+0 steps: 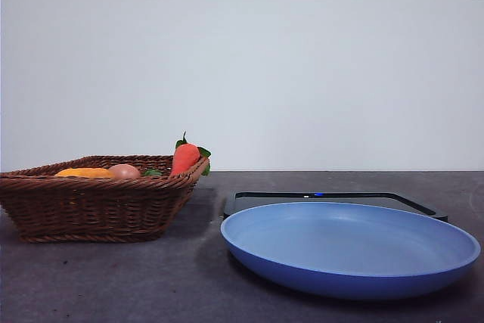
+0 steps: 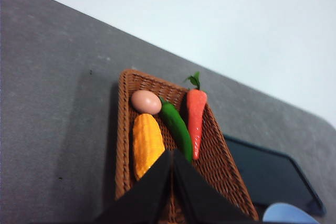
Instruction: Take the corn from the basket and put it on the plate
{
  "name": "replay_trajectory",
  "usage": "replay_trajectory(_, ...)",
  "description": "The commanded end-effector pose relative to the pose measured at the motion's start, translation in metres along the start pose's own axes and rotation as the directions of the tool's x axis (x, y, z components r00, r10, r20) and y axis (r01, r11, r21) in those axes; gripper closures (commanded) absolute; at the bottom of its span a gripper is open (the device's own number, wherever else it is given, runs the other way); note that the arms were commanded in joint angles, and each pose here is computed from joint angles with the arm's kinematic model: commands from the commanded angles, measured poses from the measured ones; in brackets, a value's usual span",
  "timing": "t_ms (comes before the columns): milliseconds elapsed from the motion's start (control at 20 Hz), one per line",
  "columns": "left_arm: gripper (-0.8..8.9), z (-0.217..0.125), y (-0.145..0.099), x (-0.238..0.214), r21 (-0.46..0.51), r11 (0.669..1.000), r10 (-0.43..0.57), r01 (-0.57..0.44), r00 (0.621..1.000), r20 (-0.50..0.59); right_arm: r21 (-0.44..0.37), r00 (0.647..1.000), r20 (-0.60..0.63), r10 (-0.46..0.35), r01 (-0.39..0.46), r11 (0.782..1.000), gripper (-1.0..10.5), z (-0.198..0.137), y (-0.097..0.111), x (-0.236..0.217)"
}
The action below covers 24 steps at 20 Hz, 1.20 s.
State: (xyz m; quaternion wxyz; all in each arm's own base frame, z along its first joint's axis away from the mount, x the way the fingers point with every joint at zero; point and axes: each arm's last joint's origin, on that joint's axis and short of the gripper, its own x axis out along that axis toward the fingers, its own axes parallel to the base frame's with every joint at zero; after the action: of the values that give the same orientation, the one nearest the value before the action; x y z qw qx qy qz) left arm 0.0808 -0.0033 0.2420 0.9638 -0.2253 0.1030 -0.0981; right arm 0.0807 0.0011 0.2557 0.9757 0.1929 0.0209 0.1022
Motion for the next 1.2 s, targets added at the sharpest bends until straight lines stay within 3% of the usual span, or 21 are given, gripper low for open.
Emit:
replay_trajectory(50, 8.06, 0.013, -0.007, -0.001, 0.070, 0.997, -0.019, 0.022, 0.999, -0.051, -0.069, 0.996, -0.084, 0.009, -0.014, 0.998, 9.4, 0.010, 0.005, 0.002)
replay_trajectory(250, 8.06, 0.026, -0.015, 0.000, 0.110, 0.993, -0.034, 0.051, 0.987, -0.156, -0.092, 0.972, -0.236, 0.020, -0.042, 0.995, 9.4, 0.020, 0.008, 0.008)
replay_trajectory(550, 8.06, 0.037, -0.020, 0.005, 0.138, 0.985, -0.053, 0.104, 0.943, -0.329, -0.089, 0.899, -0.433, 0.059, -0.108, 0.990, 9.4, 0.033, 0.012, 0.021)
replay_trajectory(800, 8.06, 0.037, -0.022, 0.011, 0.110, 0.984, -0.078, 0.142, 0.889, -0.452, -0.073, 0.817, -0.574, 0.061, -0.125, 0.989, 9.4, 0.042, 0.016, 0.032)
replay_trajectory(900, 8.06, 0.037, -0.021, 0.015, 0.106, 0.983, -0.076, 0.147, 0.867, -0.492, -0.058, 0.760, -0.647, 0.062, -0.131, 0.990, 9.4, 0.043, 0.017, 0.040)
replay_trajectory(1000, 8.04, 0.036, -0.020, 0.020, 0.098, 0.985, -0.073, 0.142, 0.857, -0.510, -0.043, 0.731, -0.678, 0.071, -0.136, 0.990, 9.4, 0.041, 0.017, 0.048)
replay_trajectory(1100, 7.39, 0.036, -0.019, 0.022, 0.093, 0.986, -0.071, 0.139, 0.853, -0.518, -0.033, 0.711, -0.699, 0.076, -0.139, 0.990, 8.8, 0.038, 0.016, 0.054)
replay_trajectory(1200, 5.59, 0.036, -0.019, 0.022, 0.093, 0.986, -0.071, 0.139, 0.853, -0.518, -0.025, 0.695, -0.715, 0.077, -0.135, 0.991, 7.2, 0.036, 0.015, 0.059)
